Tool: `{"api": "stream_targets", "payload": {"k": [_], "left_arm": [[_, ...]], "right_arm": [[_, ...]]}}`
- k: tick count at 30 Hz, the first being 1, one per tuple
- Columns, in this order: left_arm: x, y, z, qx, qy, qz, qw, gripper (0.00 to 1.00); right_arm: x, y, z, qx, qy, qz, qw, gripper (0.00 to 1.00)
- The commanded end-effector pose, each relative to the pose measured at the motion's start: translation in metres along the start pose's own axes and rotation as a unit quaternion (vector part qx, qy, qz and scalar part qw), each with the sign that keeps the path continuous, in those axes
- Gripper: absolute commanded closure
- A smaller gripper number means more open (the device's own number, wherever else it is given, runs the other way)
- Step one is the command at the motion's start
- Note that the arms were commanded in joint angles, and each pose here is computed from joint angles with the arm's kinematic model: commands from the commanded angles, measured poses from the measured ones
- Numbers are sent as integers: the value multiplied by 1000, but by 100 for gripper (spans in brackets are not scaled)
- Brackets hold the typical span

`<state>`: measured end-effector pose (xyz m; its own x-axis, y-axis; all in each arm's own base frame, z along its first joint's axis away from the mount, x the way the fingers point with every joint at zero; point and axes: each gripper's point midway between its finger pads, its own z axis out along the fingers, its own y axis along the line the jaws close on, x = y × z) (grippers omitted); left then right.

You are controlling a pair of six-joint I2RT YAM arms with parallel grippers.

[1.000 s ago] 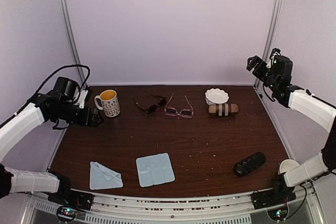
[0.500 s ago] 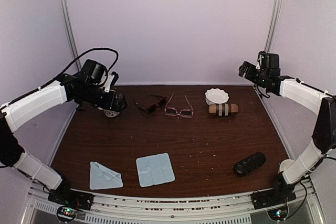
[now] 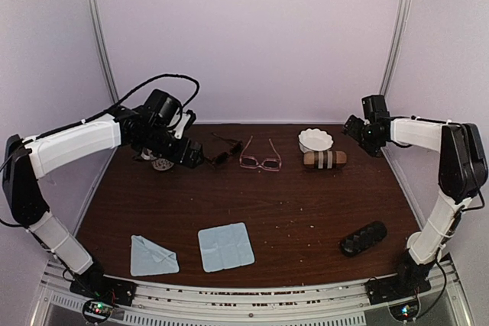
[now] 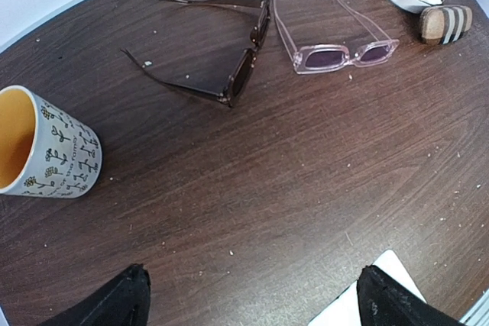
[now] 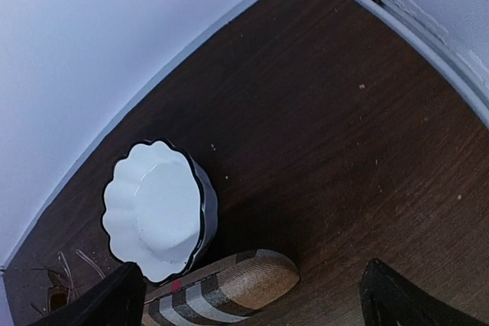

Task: Organize the sunglasses
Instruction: Move the sunglasses case to the center of the board.

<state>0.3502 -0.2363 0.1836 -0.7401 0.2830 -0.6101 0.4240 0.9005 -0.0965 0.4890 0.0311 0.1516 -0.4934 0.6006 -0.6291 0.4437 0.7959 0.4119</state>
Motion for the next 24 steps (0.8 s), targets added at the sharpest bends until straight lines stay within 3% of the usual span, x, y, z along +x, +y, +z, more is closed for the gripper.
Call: {"api": "stream_targets", "payload": {"k": [1, 9, 16, 24], "left_arm": [[-9, 0, -12, -15, -19, 16, 1000, 2], [21, 19, -43, -61, -3, 43, 997, 2], [70, 50, -67, -124, 28, 68, 990, 2], [96, 62, -109, -130, -21, 38, 991, 2]], "right_arm": [[27, -8, 11, -5, 32, 98, 995, 0], [64, -29, 12, -3, 46, 165, 985, 0], [83, -13, 29, -47, 79, 187, 978, 0], [85, -7, 36, -58, 79, 193, 976, 0]]}}
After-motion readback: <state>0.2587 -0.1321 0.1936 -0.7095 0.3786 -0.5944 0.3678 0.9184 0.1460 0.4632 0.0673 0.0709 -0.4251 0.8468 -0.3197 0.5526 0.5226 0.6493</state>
